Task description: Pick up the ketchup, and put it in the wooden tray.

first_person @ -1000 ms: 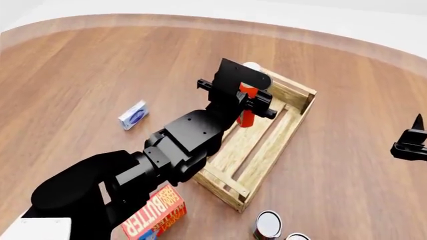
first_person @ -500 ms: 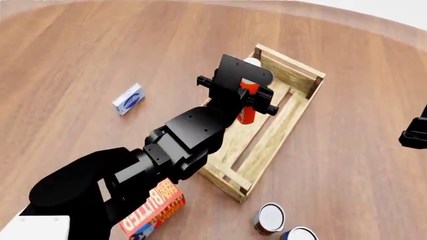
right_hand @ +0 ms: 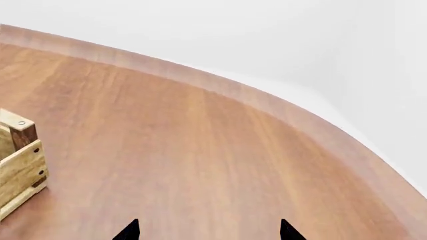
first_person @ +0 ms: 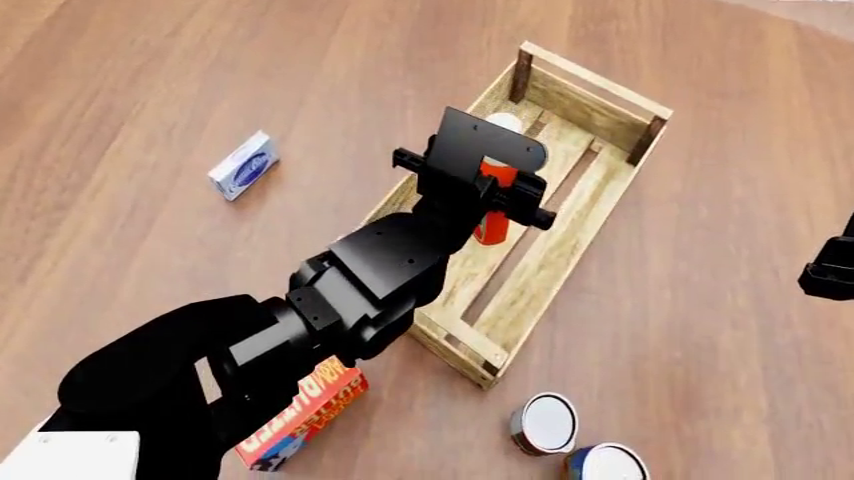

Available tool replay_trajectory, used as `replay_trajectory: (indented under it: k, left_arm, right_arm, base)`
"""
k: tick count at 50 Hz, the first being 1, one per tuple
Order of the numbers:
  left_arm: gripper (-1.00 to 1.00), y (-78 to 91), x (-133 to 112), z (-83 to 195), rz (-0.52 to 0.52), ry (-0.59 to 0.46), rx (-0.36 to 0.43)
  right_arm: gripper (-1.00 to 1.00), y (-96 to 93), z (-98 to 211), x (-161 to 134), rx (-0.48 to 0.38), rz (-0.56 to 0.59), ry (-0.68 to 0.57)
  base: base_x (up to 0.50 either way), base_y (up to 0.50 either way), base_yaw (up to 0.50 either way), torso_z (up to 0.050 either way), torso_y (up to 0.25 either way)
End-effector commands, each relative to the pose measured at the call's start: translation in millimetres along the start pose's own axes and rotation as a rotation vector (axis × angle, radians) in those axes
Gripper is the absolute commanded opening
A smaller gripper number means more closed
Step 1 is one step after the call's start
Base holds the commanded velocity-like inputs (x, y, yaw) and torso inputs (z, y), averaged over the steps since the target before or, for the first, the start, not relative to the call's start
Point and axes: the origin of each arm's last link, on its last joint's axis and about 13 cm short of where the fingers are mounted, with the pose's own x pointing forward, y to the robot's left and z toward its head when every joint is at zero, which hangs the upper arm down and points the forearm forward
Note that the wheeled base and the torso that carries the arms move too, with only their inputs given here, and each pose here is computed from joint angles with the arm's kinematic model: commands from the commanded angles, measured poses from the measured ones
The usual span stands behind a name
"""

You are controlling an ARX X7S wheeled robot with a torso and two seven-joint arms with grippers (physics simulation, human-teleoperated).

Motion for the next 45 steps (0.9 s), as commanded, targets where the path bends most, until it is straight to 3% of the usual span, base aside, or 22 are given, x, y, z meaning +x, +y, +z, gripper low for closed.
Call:
replay_trajectory:
  k: [1,29,30,45]
  left_arm:
    - [-1.00,-1.5,1.1,4.4,-0.004,-0.024,0.002]
    - [-1.00,-2.8,-2.2,-6.5,0.010,-0.007,0.036]
    - [1.00,-2.7,-2.2,-6.6,0.010,-0.007,0.038]
    - [1.00,-2.2,-1.2,-3.5,0.015,-0.014,0.054]
  right_arm:
    - [1.00,0.3,-2.1,-3.9,0.001,-0.001,-0.003]
    - [1.00,0.5,-22.9,-5.1,0.006,-0.015,-0.004]
    - [1.00,0.7,-23.7,-4.5,0.006,-0.014,-0.005]
    - [1.00,2.9,-32.9,-2.1,0.012,-0.008,-0.013]
  base:
    - [0.00,0.00,0.00,0.000,-0.123]
    - [0.00,0.00,0.00,0.000,-0.026]
    - [0.00,0.00,0.00,0.000,0.000]
    - [0.00,0.00,0.00,0.000,0.000]
